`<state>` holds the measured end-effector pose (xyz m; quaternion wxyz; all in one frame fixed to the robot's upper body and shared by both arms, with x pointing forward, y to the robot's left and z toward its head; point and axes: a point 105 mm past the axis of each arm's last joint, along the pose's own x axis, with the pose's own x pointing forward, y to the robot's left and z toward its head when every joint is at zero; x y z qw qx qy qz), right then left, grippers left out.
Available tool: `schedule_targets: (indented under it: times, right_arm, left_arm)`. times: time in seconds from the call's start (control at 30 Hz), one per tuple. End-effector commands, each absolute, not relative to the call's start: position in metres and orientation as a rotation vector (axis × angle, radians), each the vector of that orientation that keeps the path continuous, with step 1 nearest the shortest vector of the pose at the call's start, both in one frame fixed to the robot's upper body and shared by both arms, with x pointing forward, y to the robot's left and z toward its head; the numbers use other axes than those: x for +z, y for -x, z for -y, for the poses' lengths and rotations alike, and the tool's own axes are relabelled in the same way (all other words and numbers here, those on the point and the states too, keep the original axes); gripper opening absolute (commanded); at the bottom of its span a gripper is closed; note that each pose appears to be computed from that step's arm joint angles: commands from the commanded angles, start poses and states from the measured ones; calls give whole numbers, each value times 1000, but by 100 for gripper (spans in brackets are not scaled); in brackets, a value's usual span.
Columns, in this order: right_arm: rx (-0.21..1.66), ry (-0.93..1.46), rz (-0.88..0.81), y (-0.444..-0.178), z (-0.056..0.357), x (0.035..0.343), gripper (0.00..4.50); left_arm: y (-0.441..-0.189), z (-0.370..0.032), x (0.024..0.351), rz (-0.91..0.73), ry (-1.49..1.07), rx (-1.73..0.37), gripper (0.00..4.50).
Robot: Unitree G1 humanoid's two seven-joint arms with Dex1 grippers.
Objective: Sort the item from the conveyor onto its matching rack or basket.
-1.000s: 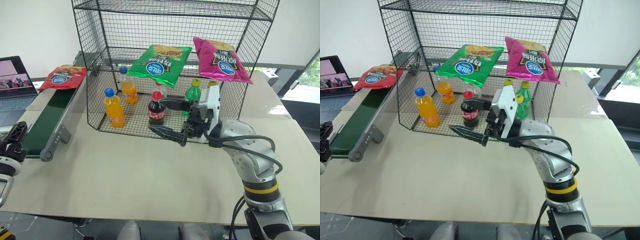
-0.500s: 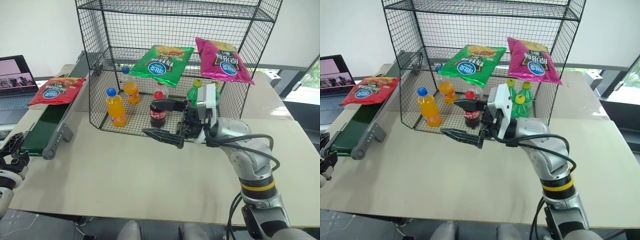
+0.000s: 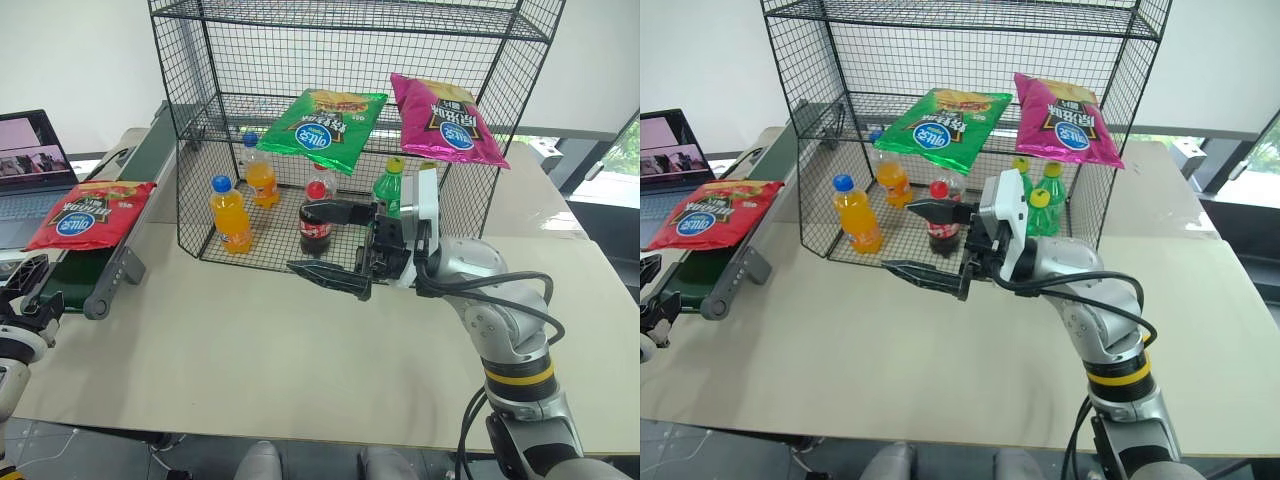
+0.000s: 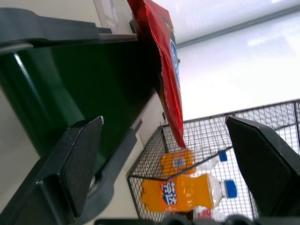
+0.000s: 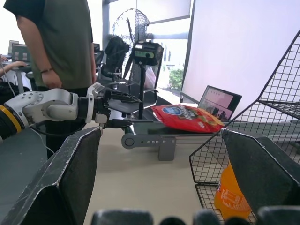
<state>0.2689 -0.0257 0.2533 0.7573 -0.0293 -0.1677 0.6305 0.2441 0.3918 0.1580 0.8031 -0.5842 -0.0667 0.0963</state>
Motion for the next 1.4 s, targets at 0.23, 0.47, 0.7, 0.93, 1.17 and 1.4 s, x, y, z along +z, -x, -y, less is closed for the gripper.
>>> schedule_targets:
  times: [0.23,0.47,0.7,0.93,1.17,1.4]
  right_arm:
    - [1360,71,428,-265,31,267,450]
    - [1364,70,427,-264,30,268,450]
    - [1369,71,425,-265,28,270,450]
    - [1370,73,426,-265,27,271,450]
    - [1336,87,424,-266,33,271,450]
    - [1247,91,423,-267,44,270,450]
  left_arm:
    - [-243,-399,165,185,1259,205,448]
    - [-239,-404,167,208,1261,212,448]
    - [-235,-410,173,260,1251,220,329]
    - [-233,-408,187,300,1235,175,18]
    - [-244,-353,244,305,1085,-135,3]
    - [-256,-273,296,274,912,-540,3]
